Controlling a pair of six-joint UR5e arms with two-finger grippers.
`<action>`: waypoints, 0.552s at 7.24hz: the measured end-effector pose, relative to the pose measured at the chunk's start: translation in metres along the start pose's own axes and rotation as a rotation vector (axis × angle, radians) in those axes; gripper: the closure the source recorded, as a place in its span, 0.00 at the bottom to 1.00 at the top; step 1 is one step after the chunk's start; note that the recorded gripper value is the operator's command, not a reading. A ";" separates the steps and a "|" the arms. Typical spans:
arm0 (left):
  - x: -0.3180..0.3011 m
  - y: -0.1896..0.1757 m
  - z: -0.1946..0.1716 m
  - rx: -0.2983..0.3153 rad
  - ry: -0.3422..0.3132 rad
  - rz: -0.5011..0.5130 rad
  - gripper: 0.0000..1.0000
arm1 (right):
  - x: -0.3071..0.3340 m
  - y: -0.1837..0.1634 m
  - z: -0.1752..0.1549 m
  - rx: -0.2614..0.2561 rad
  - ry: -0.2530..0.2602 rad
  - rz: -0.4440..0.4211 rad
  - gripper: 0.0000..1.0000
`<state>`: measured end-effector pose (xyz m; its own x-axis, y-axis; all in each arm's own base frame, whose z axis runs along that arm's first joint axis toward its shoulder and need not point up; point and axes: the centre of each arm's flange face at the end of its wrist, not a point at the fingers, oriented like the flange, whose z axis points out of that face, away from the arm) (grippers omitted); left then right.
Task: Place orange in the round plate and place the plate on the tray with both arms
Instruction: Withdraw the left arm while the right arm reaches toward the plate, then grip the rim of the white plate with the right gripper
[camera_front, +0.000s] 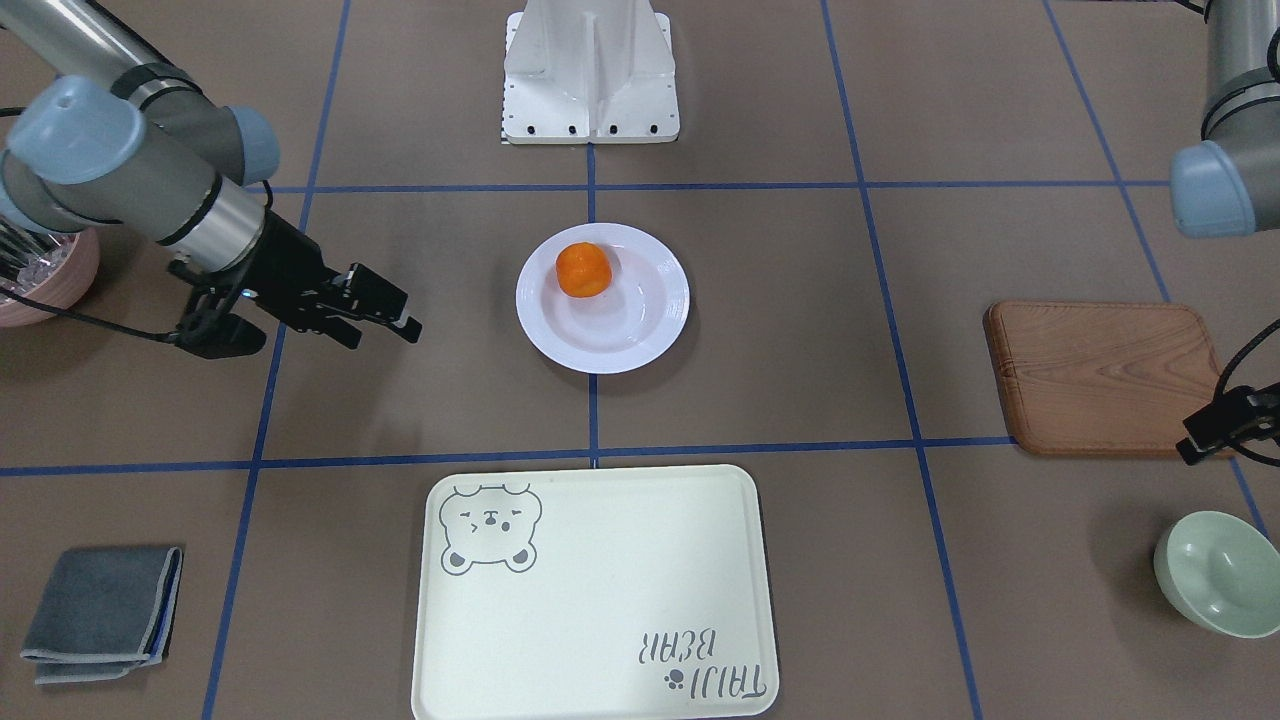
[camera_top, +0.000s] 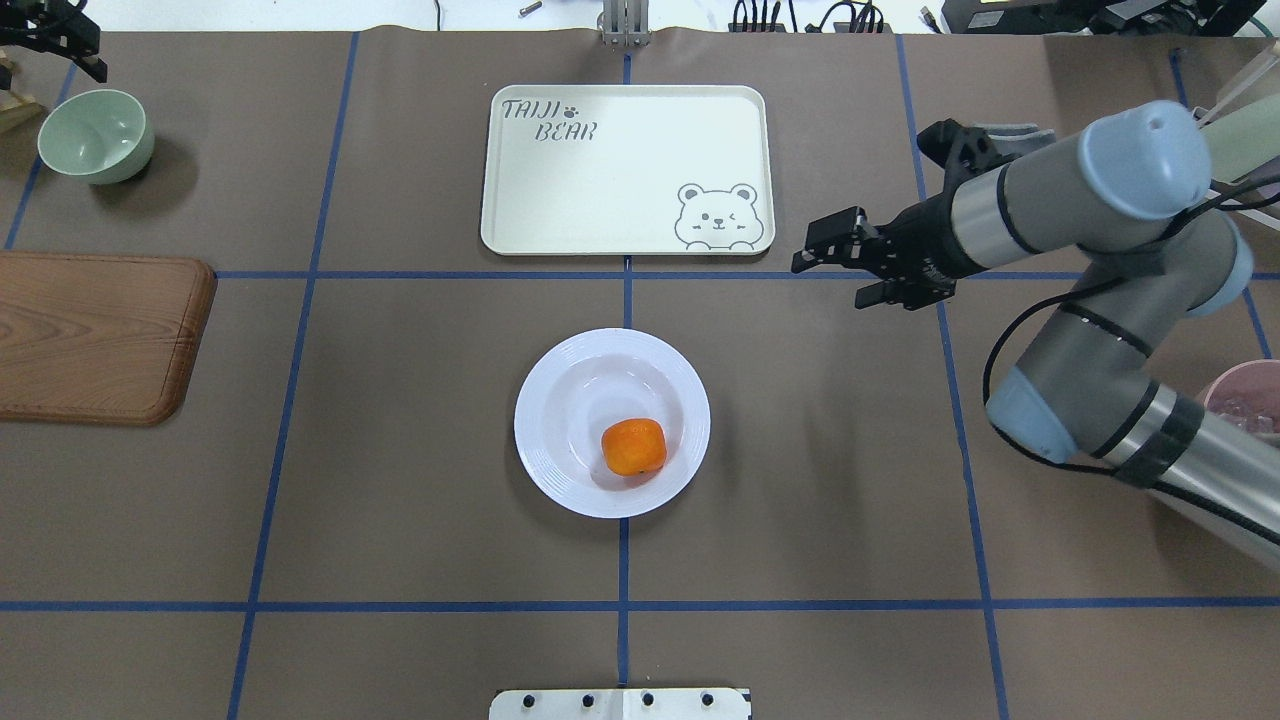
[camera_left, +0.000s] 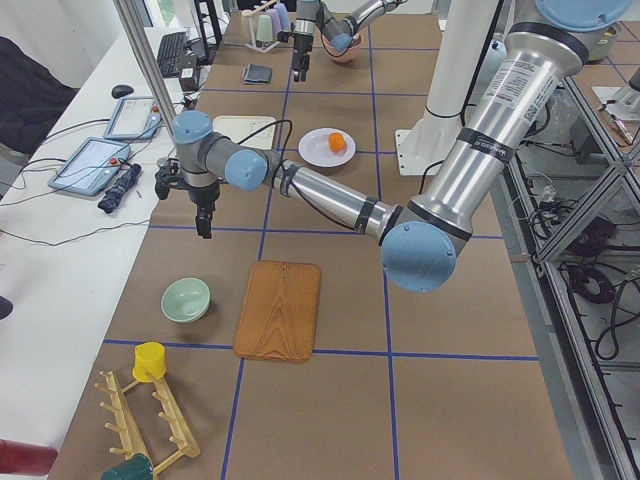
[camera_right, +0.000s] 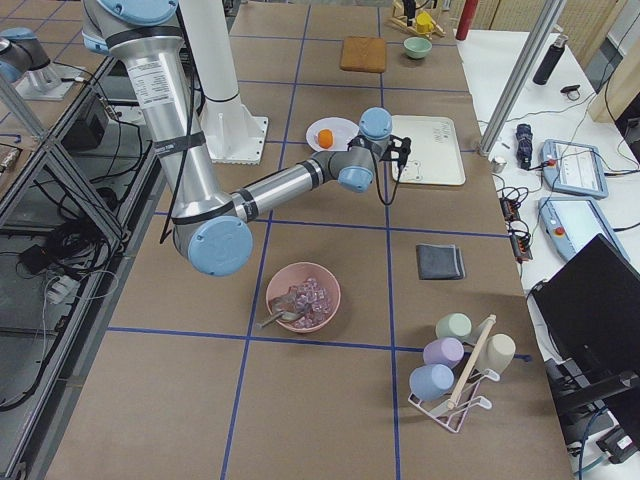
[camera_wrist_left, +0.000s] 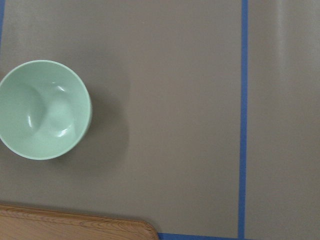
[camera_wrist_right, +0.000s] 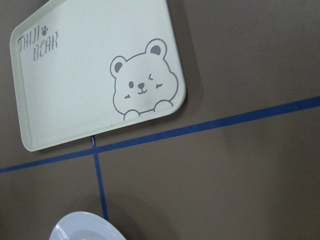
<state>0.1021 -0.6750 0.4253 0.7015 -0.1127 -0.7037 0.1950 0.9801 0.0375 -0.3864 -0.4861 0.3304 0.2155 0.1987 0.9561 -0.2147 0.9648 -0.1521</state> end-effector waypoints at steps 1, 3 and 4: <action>-0.012 0.001 0.000 0.005 -0.007 -0.012 0.01 | -0.006 0.022 0.028 0.017 -0.045 0.014 0.00; -0.032 0.001 -0.004 0.013 -0.016 -0.035 0.01 | -0.013 0.055 0.065 0.027 -0.096 0.024 0.00; -0.036 0.001 -0.004 0.014 -0.018 -0.039 0.01 | -0.015 0.069 0.079 0.035 -0.109 0.019 0.00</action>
<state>0.0744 -0.6697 0.4472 0.7053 -0.1538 -0.6920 0.2320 0.9725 0.0203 -0.4794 -0.4357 0.3250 0.1068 0.1949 0.9750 -0.2512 0.9541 -0.1632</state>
